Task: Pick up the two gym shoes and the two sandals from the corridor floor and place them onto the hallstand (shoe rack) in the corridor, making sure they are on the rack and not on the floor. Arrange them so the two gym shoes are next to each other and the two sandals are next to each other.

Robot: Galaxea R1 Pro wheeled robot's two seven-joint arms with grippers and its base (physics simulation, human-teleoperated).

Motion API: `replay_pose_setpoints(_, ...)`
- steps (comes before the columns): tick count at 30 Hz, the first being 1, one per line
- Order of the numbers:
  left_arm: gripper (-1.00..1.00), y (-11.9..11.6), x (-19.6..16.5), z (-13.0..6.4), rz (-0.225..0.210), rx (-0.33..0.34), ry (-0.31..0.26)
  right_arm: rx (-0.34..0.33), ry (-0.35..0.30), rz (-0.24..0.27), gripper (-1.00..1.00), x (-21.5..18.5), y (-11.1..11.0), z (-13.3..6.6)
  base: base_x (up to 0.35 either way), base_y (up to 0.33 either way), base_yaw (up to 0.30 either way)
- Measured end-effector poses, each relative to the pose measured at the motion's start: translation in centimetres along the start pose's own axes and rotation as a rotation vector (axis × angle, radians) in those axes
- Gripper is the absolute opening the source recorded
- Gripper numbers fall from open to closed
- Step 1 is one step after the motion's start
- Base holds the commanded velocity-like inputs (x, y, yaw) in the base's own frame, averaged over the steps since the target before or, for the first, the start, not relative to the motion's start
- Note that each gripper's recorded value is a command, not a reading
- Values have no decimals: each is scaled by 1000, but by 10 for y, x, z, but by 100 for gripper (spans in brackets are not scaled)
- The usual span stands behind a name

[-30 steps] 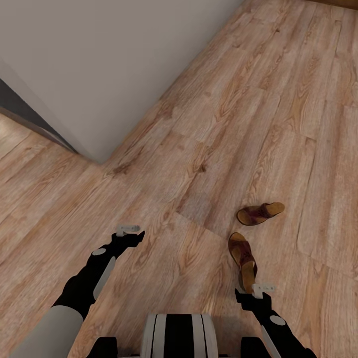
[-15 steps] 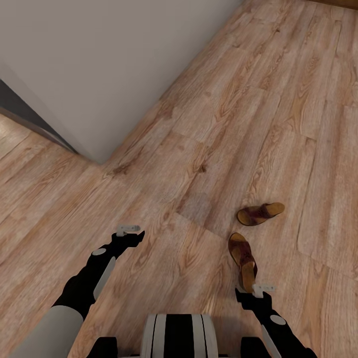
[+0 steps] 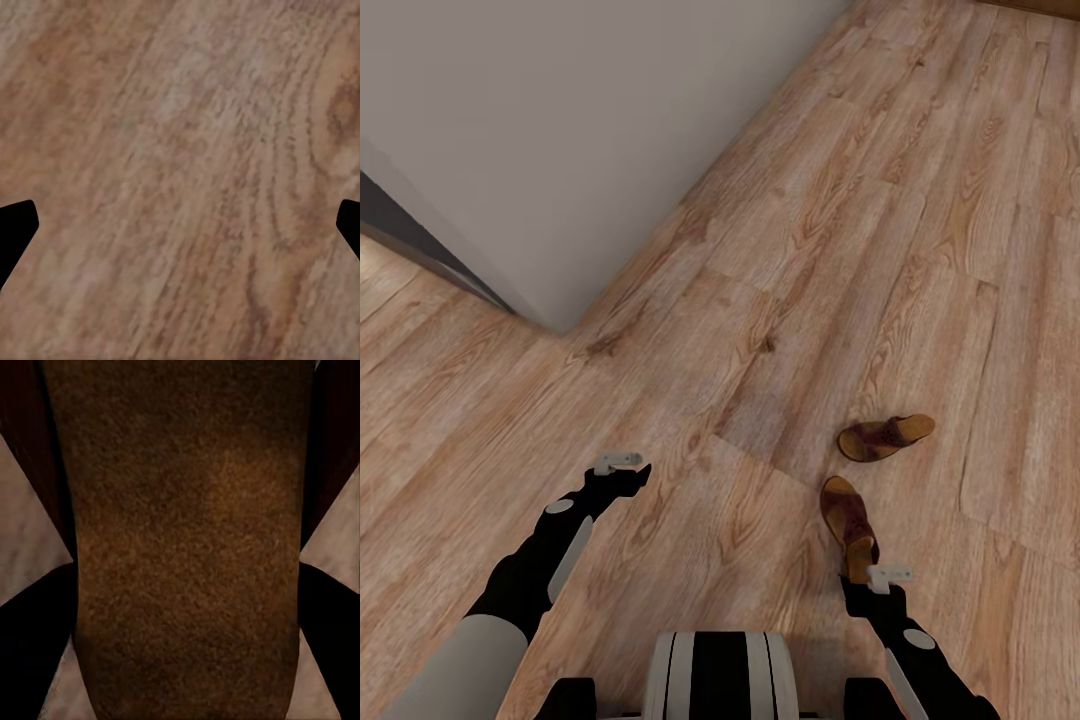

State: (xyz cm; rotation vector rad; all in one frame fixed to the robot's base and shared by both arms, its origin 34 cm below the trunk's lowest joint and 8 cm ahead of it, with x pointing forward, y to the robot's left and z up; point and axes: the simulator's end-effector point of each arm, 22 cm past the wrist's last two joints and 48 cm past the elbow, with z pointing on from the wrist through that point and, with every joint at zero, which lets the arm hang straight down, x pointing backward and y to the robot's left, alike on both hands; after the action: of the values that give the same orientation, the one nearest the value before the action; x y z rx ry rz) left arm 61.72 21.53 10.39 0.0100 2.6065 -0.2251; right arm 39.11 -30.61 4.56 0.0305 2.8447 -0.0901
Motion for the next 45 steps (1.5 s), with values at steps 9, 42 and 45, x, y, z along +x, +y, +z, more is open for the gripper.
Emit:
replay_pose_setpoints(9,100,1,0,0,-1,-2,0,2,-2,-2,-100,-1,-1,0,0,0,0)
replay_pose_setpoints(42,100,6,-44,-27,17,-18,-71,-2,-83,0,-100,-43,-1,-17,0,0,0)
replay_pose_setpoints(45,100,7,-33,-33,14,-24,-60,-3,-95,-1,-100,-49,0,-20,0,0,0)
